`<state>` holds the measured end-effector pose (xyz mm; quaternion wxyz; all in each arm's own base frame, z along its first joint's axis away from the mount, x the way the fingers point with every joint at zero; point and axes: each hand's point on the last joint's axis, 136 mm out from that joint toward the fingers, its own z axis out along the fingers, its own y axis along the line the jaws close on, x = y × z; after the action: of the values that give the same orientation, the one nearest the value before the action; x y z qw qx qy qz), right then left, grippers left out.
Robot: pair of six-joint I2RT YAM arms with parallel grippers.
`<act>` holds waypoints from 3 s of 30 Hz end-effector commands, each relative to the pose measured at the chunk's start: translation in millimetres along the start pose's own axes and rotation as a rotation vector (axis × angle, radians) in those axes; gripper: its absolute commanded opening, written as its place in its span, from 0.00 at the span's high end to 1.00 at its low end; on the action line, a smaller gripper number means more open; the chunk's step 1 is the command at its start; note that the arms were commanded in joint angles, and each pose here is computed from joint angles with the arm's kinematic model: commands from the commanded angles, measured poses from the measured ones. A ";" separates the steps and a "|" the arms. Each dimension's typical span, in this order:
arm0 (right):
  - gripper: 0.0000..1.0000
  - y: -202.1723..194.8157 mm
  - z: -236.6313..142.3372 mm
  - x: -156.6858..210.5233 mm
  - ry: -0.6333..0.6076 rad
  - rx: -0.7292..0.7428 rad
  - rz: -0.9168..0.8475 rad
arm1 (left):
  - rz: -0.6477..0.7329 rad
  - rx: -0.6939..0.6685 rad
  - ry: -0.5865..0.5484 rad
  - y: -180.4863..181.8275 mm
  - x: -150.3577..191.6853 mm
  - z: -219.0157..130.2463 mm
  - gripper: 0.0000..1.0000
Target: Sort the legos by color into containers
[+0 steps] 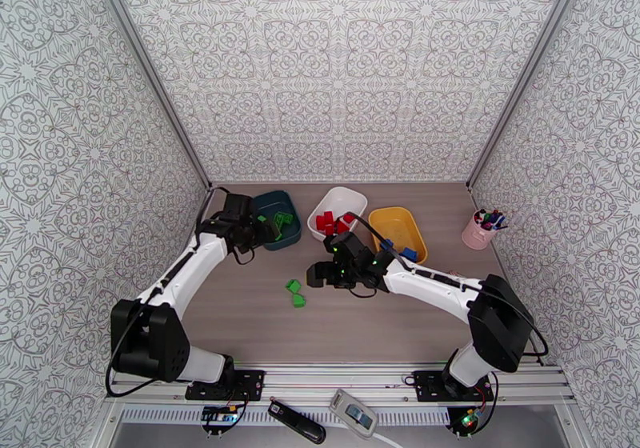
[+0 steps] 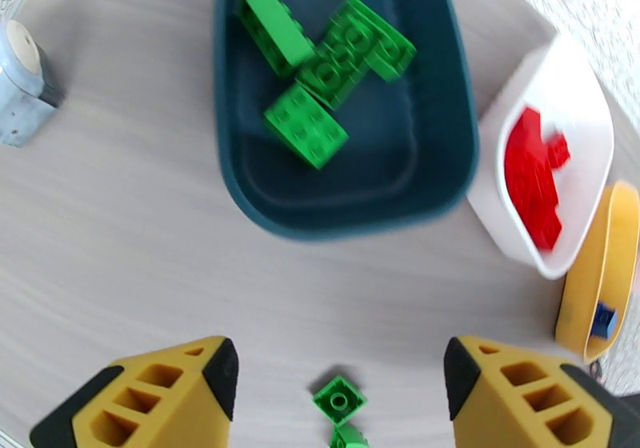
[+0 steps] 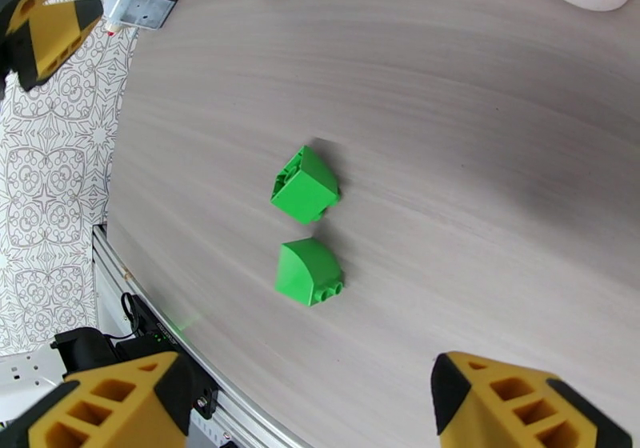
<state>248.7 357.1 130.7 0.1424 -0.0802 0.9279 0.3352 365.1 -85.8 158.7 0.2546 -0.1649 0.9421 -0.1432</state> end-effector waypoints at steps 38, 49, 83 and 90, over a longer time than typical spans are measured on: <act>0.17 -47.3 -7.4 20.9 -0.006 0.104 0.028 | 0.097 -0.097 0.276 -32.0 159.3 84.4 0.31; 0.17 -48.8 -5.8 20.3 -0.005 0.091 0.035 | 0.191 -0.224 0.290 -18.6 160.5 95.8 0.41; 0.22 20.5 -1.2 -25.1 -0.027 -0.083 0.008 | 0.111 -0.066 0.064 -27.7 3.5 35.8 0.64; 0.22 23.3 -10.5 -28.6 -0.045 -0.072 0.001 | 0.064 -0.083 0.029 -10.5 -66.0 49.5 0.52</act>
<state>268.5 372.7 154.2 0.1599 -0.0791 0.9103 0.3736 440.6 -85.6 163.8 0.2684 -0.1566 0.9449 -0.1031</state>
